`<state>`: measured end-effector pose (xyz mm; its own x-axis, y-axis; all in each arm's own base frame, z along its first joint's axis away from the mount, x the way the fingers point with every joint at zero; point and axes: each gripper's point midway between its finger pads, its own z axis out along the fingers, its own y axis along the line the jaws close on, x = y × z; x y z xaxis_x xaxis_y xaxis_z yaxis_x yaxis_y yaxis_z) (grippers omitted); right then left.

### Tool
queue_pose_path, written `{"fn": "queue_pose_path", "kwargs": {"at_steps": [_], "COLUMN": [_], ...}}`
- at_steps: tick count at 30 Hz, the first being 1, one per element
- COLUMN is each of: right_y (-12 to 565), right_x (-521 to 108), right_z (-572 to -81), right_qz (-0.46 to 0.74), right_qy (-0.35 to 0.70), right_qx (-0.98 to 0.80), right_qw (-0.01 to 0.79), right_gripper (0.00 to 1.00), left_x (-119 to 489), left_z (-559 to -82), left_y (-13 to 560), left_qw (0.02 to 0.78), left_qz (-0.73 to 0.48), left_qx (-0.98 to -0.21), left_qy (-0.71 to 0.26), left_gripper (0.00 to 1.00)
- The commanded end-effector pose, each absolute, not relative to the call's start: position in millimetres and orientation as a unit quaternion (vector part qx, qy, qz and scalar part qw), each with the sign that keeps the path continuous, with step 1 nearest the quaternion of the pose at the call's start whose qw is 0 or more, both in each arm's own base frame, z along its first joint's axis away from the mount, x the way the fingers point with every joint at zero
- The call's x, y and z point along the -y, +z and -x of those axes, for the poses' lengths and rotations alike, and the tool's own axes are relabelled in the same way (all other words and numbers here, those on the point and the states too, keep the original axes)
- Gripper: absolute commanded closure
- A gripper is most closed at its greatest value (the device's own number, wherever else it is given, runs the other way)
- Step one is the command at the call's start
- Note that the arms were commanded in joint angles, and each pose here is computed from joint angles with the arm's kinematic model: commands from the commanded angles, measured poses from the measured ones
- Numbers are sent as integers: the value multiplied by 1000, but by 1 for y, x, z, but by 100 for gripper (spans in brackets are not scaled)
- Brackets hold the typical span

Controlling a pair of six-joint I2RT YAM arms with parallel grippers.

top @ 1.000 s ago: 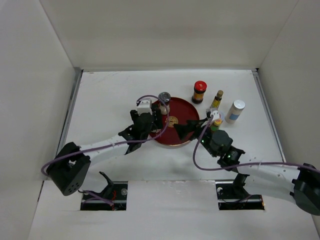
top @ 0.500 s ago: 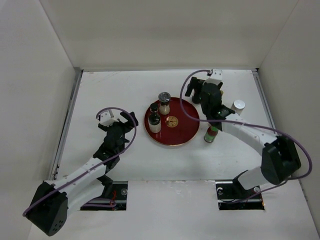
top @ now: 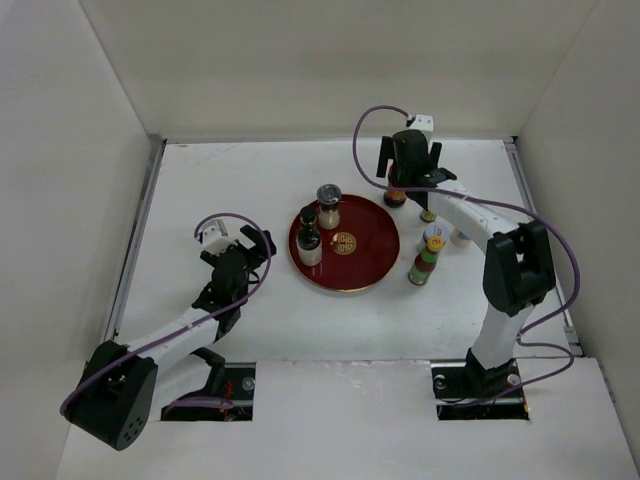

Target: Organize the condiment bottles

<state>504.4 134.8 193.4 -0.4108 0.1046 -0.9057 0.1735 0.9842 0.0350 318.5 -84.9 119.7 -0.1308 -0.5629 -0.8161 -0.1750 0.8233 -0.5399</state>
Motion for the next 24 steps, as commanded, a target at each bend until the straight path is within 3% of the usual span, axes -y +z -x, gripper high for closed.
{"fn": "queue_pose_path", "kwargs": {"at_steps": [1, 10, 13, 15, 17, 21, 24], "right_y": [186, 156, 158, 162, 174, 208, 235], "right_x": [-137, -141, -144, -145, -146, -143, -147], "right_z": [-507, -522, -531, -534, -537, -539, -534], "right_qz": [-70, -73, -75, -78, -77, -82, -73], "right_qy": [-26, 4, 10, 13, 20, 22, 27], "right_qx": [-857, -869, -864, -857, -842, -802, -778], "right_qw": [511, 489, 498, 510, 534, 591, 623], "right_gripper": [0, 0, 9, 22, 29, 37, 38], "left_x": [90, 92, 92, 94, 92, 92, 92], "left_z": [-323, -324, -324, -323, -323, -324, -325], "left_y": [136, 138, 137, 139, 138, 137, 136], "left_qw": [625, 627, 626, 626, 626, 625, 624], "left_qz": [257, 257, 255, 253, 255, 255, 255], "left_qx": [-712, -708, -710, -709, -709, -709, -711], "left_qy": [-191, -198, -200, -205, -201, -201, -200], "left_gripper": [0, 0, 0, 0, 0, 0, 0]}}
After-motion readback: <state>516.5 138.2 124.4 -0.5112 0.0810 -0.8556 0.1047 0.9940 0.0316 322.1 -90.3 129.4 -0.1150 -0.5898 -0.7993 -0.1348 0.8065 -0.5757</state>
